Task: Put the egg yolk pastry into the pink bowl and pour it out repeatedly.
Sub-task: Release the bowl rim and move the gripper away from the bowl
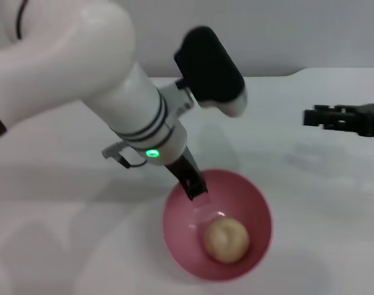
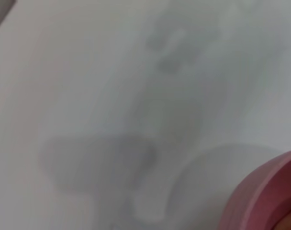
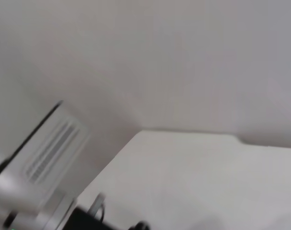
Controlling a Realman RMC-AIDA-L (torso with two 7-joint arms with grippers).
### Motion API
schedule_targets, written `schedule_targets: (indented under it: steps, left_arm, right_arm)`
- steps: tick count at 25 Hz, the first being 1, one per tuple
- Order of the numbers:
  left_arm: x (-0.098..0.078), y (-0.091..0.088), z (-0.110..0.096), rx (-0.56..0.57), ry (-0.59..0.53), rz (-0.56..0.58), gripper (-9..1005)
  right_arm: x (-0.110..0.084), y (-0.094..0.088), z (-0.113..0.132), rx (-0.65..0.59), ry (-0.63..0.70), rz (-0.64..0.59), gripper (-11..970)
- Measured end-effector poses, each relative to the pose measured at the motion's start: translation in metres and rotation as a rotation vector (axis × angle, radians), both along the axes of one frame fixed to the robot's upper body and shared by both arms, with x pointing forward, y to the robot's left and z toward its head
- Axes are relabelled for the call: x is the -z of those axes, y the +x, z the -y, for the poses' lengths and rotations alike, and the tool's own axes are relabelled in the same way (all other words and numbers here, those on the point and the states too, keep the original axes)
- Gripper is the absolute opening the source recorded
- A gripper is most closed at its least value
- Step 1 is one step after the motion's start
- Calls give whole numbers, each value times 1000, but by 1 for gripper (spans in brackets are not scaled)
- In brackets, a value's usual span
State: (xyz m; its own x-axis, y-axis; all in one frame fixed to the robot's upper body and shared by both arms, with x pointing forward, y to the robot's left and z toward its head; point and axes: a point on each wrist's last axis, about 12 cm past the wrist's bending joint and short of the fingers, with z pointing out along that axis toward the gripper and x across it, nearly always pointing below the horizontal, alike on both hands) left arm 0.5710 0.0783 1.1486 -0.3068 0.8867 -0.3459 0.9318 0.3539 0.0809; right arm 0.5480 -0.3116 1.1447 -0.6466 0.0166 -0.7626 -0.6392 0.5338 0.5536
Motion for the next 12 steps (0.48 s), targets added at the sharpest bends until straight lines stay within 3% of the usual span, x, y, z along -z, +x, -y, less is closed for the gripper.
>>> schedule_targets:
  steps: [9, 12]
  left_arm:
    - [6, -2, 6, -9, -40, 13, 37]
    - [7, -2, 6, -16, -46, 14, 135]
  right_arm:
    - [12, -12, 11, 56, 40, -34, 567]
    - [13, -12, 10, 53, 45, -39, 567]
